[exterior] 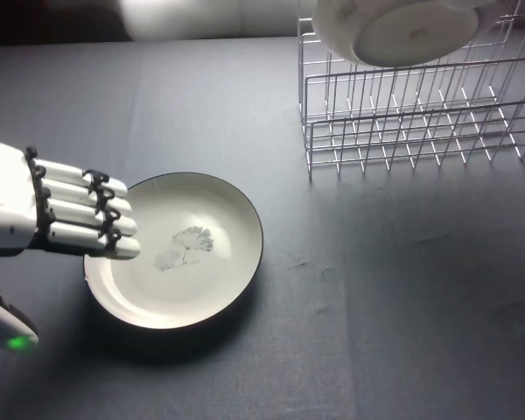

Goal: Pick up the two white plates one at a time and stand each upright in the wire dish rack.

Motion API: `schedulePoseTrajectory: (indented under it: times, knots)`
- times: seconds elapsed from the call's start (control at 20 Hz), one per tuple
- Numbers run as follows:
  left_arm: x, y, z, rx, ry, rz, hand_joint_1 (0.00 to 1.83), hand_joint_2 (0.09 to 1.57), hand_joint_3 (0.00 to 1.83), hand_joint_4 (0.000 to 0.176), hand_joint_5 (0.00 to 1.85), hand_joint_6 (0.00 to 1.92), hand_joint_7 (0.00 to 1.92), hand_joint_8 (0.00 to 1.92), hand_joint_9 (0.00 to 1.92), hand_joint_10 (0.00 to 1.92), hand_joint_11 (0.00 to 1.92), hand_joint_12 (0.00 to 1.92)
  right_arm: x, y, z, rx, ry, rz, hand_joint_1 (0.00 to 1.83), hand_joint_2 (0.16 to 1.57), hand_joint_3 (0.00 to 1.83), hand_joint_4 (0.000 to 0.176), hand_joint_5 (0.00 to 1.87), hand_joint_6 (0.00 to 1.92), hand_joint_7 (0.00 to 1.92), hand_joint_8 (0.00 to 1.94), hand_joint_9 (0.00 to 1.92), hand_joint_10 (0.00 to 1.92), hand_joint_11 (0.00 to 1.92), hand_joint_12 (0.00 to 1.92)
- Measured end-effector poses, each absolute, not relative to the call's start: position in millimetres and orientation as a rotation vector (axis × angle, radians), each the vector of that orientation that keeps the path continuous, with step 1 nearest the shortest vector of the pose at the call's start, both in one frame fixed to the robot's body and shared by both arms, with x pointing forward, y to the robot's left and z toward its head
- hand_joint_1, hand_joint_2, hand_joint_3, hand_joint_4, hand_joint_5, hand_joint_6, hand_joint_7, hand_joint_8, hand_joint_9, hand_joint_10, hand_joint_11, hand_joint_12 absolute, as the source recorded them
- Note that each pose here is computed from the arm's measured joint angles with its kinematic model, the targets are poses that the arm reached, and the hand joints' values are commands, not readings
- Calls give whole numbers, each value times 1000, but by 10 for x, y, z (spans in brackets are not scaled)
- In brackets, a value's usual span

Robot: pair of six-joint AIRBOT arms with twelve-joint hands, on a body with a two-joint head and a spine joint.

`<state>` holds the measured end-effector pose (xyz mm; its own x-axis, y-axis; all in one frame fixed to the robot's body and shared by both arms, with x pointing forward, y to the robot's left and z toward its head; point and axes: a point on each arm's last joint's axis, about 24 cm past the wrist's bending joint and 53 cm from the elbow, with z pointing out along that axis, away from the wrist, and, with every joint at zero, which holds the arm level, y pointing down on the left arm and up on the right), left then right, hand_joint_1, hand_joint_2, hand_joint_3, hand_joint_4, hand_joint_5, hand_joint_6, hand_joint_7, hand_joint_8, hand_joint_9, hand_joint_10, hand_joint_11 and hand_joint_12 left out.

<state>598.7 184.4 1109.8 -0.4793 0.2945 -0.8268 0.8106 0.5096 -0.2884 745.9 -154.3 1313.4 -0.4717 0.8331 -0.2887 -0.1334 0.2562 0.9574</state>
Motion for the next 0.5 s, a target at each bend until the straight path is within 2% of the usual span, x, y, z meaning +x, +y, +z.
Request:
schedulePoseTrajectory:
  times: [0.05, 0.1, 0.15, 0.2, 0.25, 0.3, 0.35, 0.5]
  knots:
    - [5979, 1846, 11083, 903, 2016, -895, 0, 1160, 7, 0, 46, 0, 38, 0, 4, 0, 0, 0, 7484, -1588, 13113, 667, 1634, 1355, 1485, 1095, 0, 0, 898, 1051, 961, 860, 982, 959, 901, 1462]
    - [5976, 1859, 11061, 909, 2013, -887, 0, 1155, 4, 0, 46, 1, 38, 1, 3, 0, 0, 0, 7513, -1644, 13101, 679, 1626, 1349, 1399, 1103, 2, 0, 915, 1089, 966, 898, 986, 1048, 892, 1224]
    - [5995, 1869, 11049, 923, 2002, -862, 0, 1155, 4, 0, 46, 1, 38, 1, 3, 0, 0, 0, 7529, -1681, 13068, 682, 1623, 1340, 1399, 1103, 2, 0, 915, 1089, 966, 898, 986, 1048, 892, 1224]
    - [6008, 1886, 11025, 928, 1998, -845, 0, 1157, 5, 0, 58, 6, 49, 6, 14, 5, 1, 0, 7540, -1707, 13052, 685, 1620, 1335, 1471, 1097, 4, 0, 894, 1068, 960, 882, 967, 984, 895, 1429]
    - [6027, 1885, 10985, 928, 2002, -830, 0, 1157, 5, 0, 58, 6, 49, 6, 14, 5, 1, 0, 7555, -1738, 13005, 684, 1627, 1317, 1471, 1097, 4, 0, 894, 1068, 960, 882, 967, 984, 895, 1429]
    - [6032, 1874, 10963, 925, 2007, -829, 0, 1152, 3, 0, 45, 0, 40, 2, 2, 0, 0, 0, 7561, -1752, 12954, 688, 1636, 1308, 1400, 1092, 0, 0, 930, 1049, 989, 882, 1022, 1001, 917, 1202]
    - [6035, 1852, 10939, 927, 2009, -829, 0, 1151, 2, 0, 51, 3, 42, 2, 0, 0, 0, 0, 7579, -1784, 12924, 695, 1633, 1302, 1378, 1105, 1, 0, 916, 1092, 957, 938, 993, 1057, 926, 1083]
    - [6076, 1845, 10927, 908, 2011, -819, 0, 1151, 2, 0, 60, 5, 46, 3, 1, 1, 0, 0, 7612, -1835, 12870, 697, 1620, 1292, 1377, 1106, 1, 0, 925, 1089, 952, 932, 994, 1060, 934, 1086]
